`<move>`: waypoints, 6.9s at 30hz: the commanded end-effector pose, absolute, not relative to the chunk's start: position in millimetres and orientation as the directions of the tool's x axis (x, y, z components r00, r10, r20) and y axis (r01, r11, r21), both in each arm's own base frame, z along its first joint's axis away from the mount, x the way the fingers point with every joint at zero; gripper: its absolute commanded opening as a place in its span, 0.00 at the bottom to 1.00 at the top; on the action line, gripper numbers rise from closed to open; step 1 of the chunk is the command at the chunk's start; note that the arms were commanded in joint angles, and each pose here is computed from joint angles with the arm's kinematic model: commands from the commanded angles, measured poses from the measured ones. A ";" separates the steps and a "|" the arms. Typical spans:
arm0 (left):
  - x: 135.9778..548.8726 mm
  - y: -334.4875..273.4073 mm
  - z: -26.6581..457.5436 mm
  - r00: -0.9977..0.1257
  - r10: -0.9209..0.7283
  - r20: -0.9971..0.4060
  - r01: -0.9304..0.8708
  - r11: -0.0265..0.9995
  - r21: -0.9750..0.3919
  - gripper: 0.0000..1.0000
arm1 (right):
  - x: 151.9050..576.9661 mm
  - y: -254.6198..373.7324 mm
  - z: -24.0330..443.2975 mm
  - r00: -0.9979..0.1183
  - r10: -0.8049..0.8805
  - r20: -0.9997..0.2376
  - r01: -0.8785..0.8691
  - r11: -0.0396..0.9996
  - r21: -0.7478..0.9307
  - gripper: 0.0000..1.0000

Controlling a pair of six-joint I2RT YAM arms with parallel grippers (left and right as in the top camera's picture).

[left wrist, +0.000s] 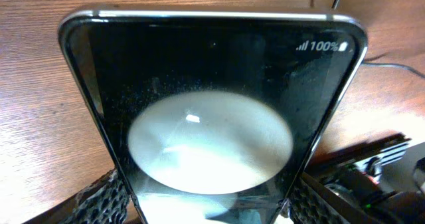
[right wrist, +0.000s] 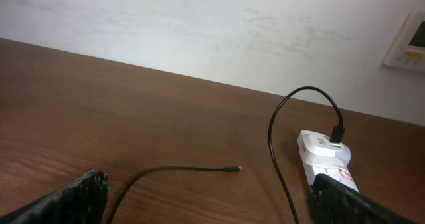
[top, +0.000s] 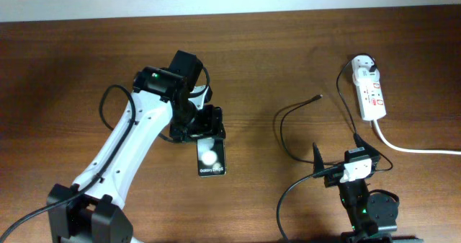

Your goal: Plug charger to phone and switch on socket

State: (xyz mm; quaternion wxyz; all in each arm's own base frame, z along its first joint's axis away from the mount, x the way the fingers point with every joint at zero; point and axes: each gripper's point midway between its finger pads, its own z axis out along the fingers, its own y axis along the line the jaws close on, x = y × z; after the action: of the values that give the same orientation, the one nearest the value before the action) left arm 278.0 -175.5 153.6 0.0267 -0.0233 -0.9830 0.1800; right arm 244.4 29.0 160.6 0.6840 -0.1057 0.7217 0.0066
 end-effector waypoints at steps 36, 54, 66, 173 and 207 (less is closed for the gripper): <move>298.2 -235.4 177.6 -0.842 0.000 0.539 -0.478 0.464 -0.746 0.68 | 244.1 30.2 158.1 -0.045 -0.150 -0.988 -0.167 0.976 -0.141 0.99; 317.9 -216.1 197.0 -0.814 -0.024 0.581 -0.556 0.325 -0.765 0.68 | 244.1 30.2 158.1 -0.045 -0.150 -0.988 -0.167 0.976 -0.141 0.99; 317.9 -215.8 196.1 -0.820 -0.024 0.573 -0.547 0.329 -0.769 0.70 | 244.1 30.2 158.1 -0.045 -0.150 -0.988 -0.167 0.976 -0.141 0.99; 300.6 -142.1 221.7 -0.957 -0.284 0.058 -0.257 0.737 -0.625 0.99 | 290.3 281.4 178.5 -0.852 0.271 -0.449 -0.265 0.515 0.815 0.04; 257.4 -167.8 170.9 -0.668 -0.556 0.494 -0.598 0.007 -0.802 0.99 | 269.9 278.4 184.0 -0.894 0.364 0.263 0.356 0.218 0.909 0.04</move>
State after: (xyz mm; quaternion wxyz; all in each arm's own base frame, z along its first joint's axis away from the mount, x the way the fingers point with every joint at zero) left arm 265.5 -146.8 185.2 -0.0675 0.4389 -0.6930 0.5679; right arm 269.1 276.6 170.8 0.0259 0.2070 0.7969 0.5670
